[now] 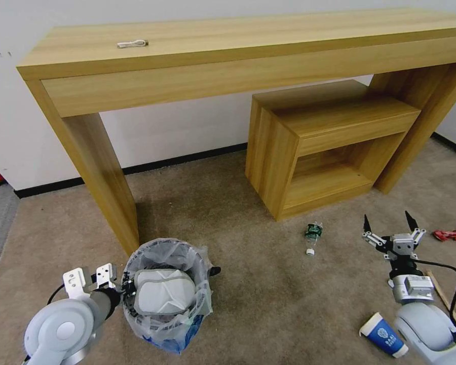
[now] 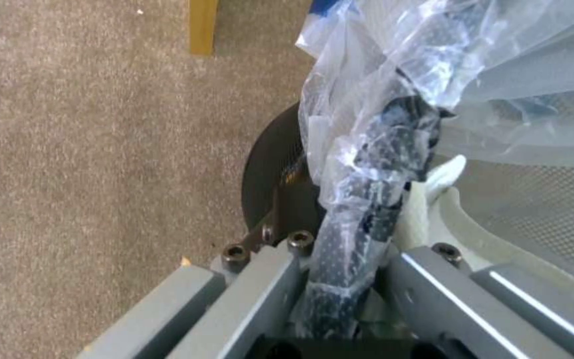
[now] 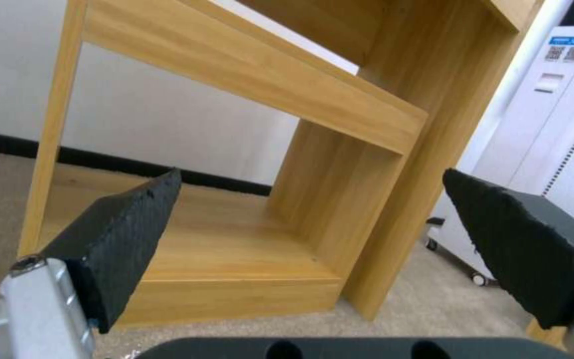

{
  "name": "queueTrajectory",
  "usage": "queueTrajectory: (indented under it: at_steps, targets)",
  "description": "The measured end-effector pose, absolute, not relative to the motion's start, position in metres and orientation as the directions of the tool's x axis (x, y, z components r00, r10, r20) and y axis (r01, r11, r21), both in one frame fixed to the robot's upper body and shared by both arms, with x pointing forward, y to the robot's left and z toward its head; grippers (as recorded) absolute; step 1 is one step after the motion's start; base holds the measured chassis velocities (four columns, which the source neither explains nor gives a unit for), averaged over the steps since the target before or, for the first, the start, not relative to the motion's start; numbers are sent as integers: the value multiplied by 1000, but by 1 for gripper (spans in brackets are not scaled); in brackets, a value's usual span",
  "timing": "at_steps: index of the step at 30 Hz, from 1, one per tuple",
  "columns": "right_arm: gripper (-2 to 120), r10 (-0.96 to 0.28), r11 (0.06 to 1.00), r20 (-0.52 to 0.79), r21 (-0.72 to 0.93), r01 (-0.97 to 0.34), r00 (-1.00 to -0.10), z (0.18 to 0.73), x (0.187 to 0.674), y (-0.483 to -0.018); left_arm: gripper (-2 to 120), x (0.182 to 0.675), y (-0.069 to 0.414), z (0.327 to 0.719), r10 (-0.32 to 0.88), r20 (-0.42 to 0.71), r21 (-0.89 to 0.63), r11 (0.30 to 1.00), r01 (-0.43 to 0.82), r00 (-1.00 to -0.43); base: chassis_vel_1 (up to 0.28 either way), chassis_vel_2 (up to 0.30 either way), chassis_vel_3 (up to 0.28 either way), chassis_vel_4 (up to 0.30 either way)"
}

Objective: Pick up the trash bin and place the garbage on the floor into it.

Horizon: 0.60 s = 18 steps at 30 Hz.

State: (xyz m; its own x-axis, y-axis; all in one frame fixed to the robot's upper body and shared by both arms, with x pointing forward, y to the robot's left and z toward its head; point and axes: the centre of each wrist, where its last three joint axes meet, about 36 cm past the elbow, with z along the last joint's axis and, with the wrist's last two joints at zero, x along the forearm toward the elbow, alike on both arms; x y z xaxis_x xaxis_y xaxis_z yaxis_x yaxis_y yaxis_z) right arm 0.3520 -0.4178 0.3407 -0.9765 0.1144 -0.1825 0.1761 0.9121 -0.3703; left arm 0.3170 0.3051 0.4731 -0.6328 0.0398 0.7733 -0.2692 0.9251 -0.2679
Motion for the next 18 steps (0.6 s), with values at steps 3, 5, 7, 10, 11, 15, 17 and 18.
queueTrajectory:
  at_steps: [3, 5, 7, 10, 11, 15, 17, 18]
  targets:
    - [100, 111, 913, -181, -371, 173, -977, 340, 351, -417, 0, 316, 305, 474, 38, 773, -266, 925, -269, -633, 0, 0, 0, 0]
    - [100, 107, 913, -182, -371, 169, -977, 339, 350, -417, 0, 315, 305, 474, 37, 773, -265, 926, -269, -633, 0, 0, 0, 0]
    - [100, 106, 913, -183, -371, 169, -977, 339, 350, -416, 0, 315, 305, 474, 37, 773, -264, 926, -269, -633, 0, 0, 0, 0]
    - [100, 104, 913, -187, -372, 169, -977, 340, 350, -417, 0, 314, 305, 476, 38, 772, -264, 927, -266, -635, -66, -56, -43, -61]
    - [100, 104, 913, -187, -372, 169, -977, 340, 350, -417, 0, 314, 305, 476, 38, 772, -264, 927, -266, -635, -80, -69, -55, -61]
    - [100, 104, 912, -189, -373, 170, -976, 340, 350, -417, 0, 314, 304, 476, 39, 772, -265, 927, -266, -634, -85, -68, -55, -74]
    - [100, 104, 912, -189, -373, 169, -976, 339, 348, -416, 0, 313, 304, 475, 39, 774, -265, 927, -267, -632, -82, -84, -81, -93]
    - [100, 104, 912, -189, -373, 169, -976, 339, 348, -416, 0, 313, 304, 475, 39, 774, -265, 927, -267, -632, -80, -94, -86, -91]
